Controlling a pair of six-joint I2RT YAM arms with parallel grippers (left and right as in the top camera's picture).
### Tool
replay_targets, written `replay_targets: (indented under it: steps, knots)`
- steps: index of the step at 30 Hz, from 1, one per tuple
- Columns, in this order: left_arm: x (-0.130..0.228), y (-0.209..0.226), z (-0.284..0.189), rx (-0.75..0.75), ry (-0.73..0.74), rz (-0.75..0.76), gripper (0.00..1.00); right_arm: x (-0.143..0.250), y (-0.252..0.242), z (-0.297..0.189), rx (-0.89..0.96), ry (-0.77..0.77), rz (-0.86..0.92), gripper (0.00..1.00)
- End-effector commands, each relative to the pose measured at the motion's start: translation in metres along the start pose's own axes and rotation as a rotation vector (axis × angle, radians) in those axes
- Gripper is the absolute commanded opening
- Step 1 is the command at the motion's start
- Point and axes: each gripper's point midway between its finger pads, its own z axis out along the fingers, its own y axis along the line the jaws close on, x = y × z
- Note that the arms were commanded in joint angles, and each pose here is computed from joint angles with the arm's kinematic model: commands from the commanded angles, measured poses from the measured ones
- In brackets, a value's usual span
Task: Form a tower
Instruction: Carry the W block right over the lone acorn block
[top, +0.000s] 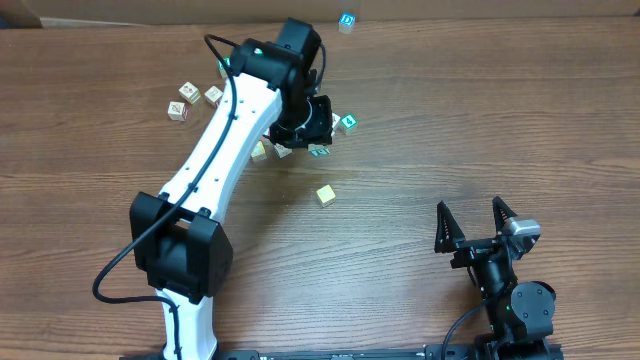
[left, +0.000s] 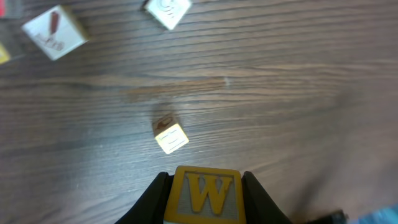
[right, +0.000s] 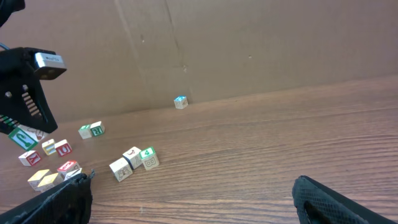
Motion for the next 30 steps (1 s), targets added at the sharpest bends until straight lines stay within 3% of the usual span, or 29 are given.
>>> replay_targets:
  steps: [1, 6, 30]
  knots:
    - [-0.003, 0.001, -0.008, -0.082, -0.078, -0.077, 0.08, 0.001, -0.001, 0.000, 0.001, -0.008, 0.005, 1.00]
    - [-0.001, 0.002, -0.003, -0.179, -0.136, -0.123, 0.11, 0.001, -0.001, 0.000, 0.001, -0.008, 0.005, 1.00]
    - [0.006, 0.005, 0.047, -0.182, -0.129, -0.138, 0.08, 0.001, -0.001, 0.000, 0.000, -0.008, 0.005, 1.00]
